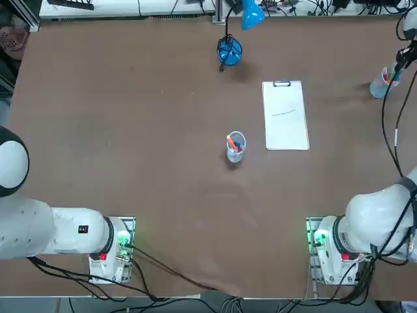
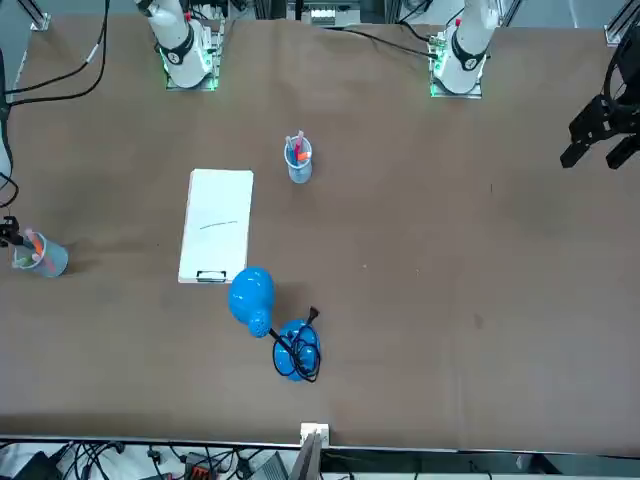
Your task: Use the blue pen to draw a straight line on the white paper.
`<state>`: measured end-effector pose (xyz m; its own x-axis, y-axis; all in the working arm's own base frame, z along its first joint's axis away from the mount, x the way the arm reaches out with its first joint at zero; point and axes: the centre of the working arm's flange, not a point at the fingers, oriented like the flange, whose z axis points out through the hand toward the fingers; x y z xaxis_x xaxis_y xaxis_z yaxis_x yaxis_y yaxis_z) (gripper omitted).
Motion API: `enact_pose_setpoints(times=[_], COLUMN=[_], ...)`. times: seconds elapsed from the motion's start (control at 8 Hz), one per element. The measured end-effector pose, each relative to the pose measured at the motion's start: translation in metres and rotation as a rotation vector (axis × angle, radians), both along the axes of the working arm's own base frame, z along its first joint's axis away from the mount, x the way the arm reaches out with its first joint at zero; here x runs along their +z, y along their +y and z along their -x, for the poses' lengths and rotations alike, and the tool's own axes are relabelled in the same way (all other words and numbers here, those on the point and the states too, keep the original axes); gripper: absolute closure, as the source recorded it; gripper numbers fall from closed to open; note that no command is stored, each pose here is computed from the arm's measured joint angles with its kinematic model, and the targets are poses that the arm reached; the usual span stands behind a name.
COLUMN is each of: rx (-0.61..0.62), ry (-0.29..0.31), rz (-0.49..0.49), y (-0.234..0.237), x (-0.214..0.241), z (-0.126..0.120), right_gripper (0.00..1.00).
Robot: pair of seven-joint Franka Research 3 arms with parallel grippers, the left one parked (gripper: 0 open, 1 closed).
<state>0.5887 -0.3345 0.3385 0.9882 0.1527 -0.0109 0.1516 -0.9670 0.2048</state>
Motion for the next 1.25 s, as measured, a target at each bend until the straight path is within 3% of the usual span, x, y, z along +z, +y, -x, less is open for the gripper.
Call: enact_pose_setpoints(times=[0.38,0.5,0.88,1.25], rx=[0.003,0.001,0.030,0.040], ry=[0.000,0.019,0.052,0.020], rz=[-0.003,-0.012,-0.094,-0.197], y=[0.004,0.007,0.071,0.150], x=[0.030,0.054,0.142,0.217], z=[-0.012,-0.018,-0.043,-0.041], right_gripper=[0.08,0.00,0.00,0.00])
